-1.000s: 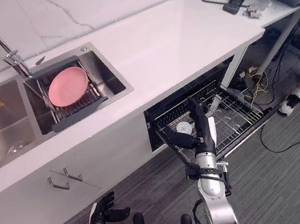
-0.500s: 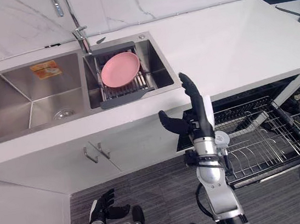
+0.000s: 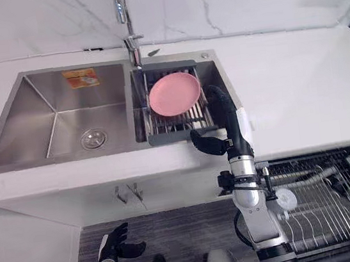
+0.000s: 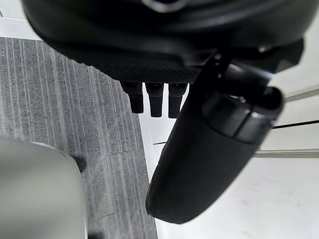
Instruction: Walk over to the sink, pick up the cup, carry it to the dishwasher, place the cup inside the dishwasher, then close the dishwasher door
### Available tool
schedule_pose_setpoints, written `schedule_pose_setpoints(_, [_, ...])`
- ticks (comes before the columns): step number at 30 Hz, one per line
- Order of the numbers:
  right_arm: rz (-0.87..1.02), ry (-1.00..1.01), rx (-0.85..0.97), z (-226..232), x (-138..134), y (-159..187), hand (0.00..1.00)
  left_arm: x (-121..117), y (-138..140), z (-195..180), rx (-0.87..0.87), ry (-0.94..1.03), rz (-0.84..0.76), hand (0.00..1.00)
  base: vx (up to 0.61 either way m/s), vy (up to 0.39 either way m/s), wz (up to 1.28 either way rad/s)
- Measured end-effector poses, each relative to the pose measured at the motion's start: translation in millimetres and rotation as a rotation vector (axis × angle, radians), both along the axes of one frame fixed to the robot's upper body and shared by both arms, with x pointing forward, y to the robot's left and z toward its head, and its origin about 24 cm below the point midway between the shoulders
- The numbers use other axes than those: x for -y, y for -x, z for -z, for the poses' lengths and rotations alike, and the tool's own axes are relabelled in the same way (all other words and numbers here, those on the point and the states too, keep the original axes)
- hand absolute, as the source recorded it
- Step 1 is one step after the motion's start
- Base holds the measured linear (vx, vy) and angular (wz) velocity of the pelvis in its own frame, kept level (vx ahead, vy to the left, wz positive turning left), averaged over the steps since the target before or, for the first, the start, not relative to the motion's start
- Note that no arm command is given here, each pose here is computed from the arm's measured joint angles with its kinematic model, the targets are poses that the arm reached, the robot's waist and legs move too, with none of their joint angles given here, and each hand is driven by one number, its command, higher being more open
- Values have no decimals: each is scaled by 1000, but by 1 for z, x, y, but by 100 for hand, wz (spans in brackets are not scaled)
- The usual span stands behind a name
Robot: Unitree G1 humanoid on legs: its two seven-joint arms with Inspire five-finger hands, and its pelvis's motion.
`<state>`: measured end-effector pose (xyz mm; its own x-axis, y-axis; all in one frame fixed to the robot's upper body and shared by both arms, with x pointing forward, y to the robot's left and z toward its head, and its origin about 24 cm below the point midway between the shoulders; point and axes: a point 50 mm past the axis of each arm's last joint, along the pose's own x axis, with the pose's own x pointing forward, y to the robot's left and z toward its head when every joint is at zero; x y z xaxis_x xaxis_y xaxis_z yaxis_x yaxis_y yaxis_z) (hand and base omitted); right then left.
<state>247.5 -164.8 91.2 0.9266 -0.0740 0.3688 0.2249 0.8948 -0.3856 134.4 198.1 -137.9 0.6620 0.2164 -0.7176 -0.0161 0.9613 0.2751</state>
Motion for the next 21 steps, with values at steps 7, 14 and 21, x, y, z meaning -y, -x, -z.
schedule_pose_setpoints(7, [84, 5, -64, 14, 21, 13, 90, 15, 4, 3, -7, 33, 18, 90, 322, -47, 10])
schedule_pose_setpoints(14, [99, -40, -6, 3, 18, 11, 90, 31, -9, -1, -35, 142, 167, 90, 119, 113, 19])
schedule_pose_setpoints(21, [102, -17, -54, 14, 20, 20, 90, 20, -8, 1, -25, 60, 114, 90, -51, -22, -13])
